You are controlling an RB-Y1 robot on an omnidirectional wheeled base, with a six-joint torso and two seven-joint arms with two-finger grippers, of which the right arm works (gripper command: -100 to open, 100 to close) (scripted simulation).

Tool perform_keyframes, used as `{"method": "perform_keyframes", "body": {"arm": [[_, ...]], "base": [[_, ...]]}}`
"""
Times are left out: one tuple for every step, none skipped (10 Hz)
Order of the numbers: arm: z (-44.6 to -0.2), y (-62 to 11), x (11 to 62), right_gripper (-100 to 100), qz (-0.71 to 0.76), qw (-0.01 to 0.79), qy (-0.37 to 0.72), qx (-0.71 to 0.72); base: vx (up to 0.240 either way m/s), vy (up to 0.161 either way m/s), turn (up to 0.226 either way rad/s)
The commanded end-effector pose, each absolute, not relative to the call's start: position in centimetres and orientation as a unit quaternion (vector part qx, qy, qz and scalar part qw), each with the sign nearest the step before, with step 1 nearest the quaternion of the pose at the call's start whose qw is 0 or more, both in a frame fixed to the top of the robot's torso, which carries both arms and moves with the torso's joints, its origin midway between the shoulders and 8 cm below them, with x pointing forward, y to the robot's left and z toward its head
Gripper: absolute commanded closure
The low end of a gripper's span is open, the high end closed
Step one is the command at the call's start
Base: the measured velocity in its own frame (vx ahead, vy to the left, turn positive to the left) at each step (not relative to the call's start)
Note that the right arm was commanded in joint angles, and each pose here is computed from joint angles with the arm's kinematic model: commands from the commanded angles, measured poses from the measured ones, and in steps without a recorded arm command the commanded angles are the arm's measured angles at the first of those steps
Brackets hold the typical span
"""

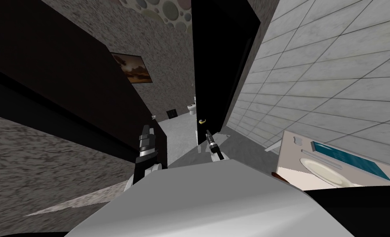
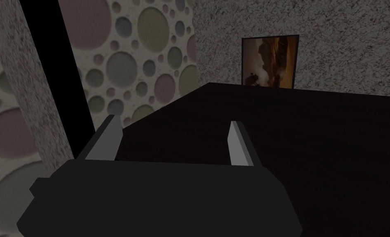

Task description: Push the door open

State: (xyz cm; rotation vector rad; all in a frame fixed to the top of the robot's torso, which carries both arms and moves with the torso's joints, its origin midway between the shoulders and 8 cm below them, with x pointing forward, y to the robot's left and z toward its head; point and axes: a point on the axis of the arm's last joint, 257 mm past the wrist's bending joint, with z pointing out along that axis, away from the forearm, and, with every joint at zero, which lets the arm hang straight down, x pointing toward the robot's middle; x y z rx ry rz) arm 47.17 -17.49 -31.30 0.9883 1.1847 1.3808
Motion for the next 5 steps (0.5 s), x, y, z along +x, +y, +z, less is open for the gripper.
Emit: {"method": "perform_keyframes", "body": {"arm": [[-31.31, -17.49, 47.17, -100, 0.574, 0.510, 0.492, 0.410], [-31.31, -17.49, 47.17, -100, 0.574, 0.510, 0.492, 0.410], [-31.31, -17.49, 47.17, -100, 0.574, 0.510, 0.492, 0.410], [-31.31, -17.49, 47.17, -100, 0.574, 0.510, 0.492, 0.410], [-31.31, -17.49, 47.17, -100, 0.574, 0.510, 0.492, 0.410]], "base": [[0.004, -0.003, -0.013], [0.000, 0.000, 0.000], [-0.008, 0.007, 0.026], [0.000, 0.000, 0.000], [0.005, -0.004, -0.015]]}}
